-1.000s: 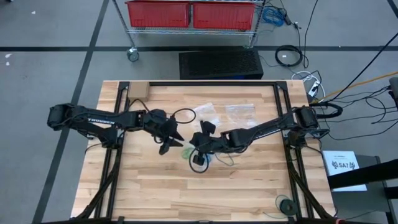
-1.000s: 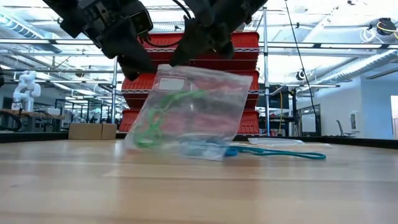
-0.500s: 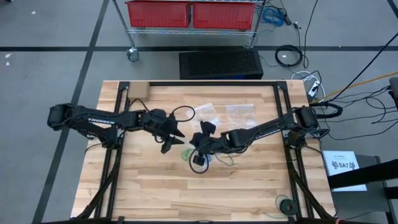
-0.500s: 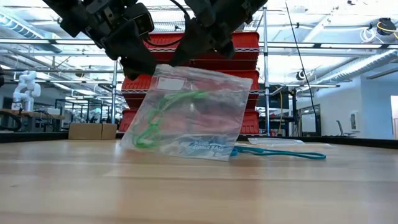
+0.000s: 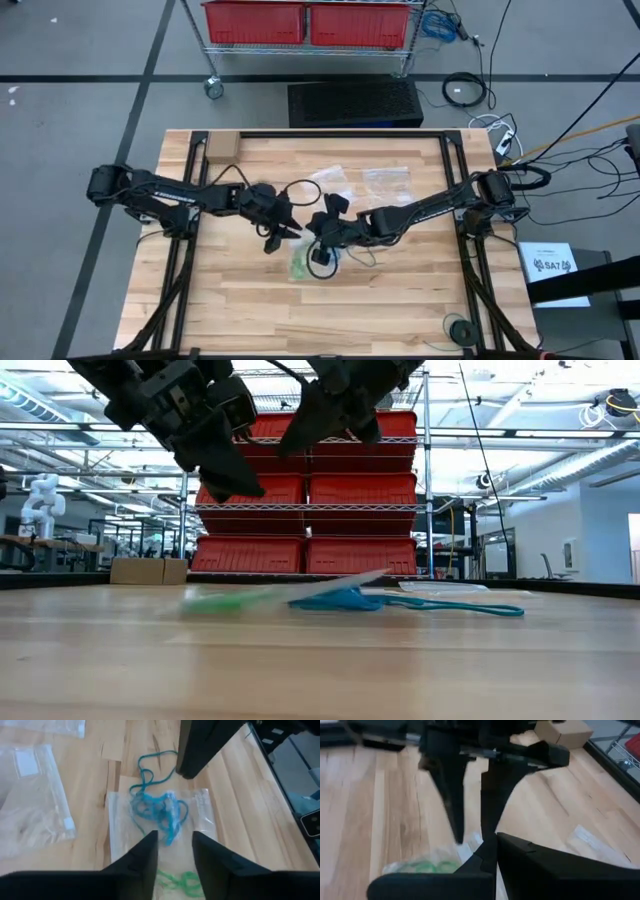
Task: Sort rubber bands
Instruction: Close the left transparent zip bag
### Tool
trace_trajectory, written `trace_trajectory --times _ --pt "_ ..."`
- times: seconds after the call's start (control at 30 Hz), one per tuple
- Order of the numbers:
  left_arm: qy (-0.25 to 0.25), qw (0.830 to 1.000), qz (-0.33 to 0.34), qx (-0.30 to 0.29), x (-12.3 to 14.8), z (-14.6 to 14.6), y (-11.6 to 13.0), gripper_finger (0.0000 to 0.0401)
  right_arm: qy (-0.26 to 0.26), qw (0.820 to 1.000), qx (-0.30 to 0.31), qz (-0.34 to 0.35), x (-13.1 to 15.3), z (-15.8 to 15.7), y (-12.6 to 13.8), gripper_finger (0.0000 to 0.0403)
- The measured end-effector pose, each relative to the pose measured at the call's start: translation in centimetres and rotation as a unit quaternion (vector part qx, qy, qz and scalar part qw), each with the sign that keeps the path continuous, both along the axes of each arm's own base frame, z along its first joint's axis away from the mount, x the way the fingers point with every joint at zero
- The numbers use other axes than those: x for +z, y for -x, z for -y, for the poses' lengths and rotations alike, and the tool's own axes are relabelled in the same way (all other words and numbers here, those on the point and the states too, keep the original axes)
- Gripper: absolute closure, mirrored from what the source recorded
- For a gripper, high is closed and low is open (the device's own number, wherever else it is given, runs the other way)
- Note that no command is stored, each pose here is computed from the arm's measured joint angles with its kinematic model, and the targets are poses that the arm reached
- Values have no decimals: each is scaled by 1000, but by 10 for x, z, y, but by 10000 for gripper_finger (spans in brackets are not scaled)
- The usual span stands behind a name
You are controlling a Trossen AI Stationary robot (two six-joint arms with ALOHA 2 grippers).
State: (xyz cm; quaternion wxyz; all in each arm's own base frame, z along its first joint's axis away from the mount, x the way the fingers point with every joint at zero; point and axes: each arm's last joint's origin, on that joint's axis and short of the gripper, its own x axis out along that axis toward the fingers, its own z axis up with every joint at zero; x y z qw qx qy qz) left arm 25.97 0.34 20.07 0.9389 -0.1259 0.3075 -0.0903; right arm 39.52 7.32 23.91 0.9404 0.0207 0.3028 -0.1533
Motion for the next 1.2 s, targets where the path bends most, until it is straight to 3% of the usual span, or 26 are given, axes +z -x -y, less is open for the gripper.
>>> trace_trajectory --times 0.23,0.37,0.57,0.83,1.03,1.2 --pt "2 1000 -14 4 0 -1 4 391 -33 997 11 -67 -12 8 5 394" --pt "-19 999 -30 41 7 -4 14 396 -78 992 62 -79 -29 16 -7 357" --pt "-36 997 8 66 28 -4 31 398 -84 986 108 -96 -73 41 -29 283" --pt "-31 996 12 87 16 -4 50 400 -116 983 101 -100 -106 72 -40 233" --pt "-13 994 39 101 7 -4 57 400 -145 978 101 -112 -119 78 -41 252" --pt "-15 993 66 100 12 -4 58 400 -135 979 103 -111 -116 77 -41 343"
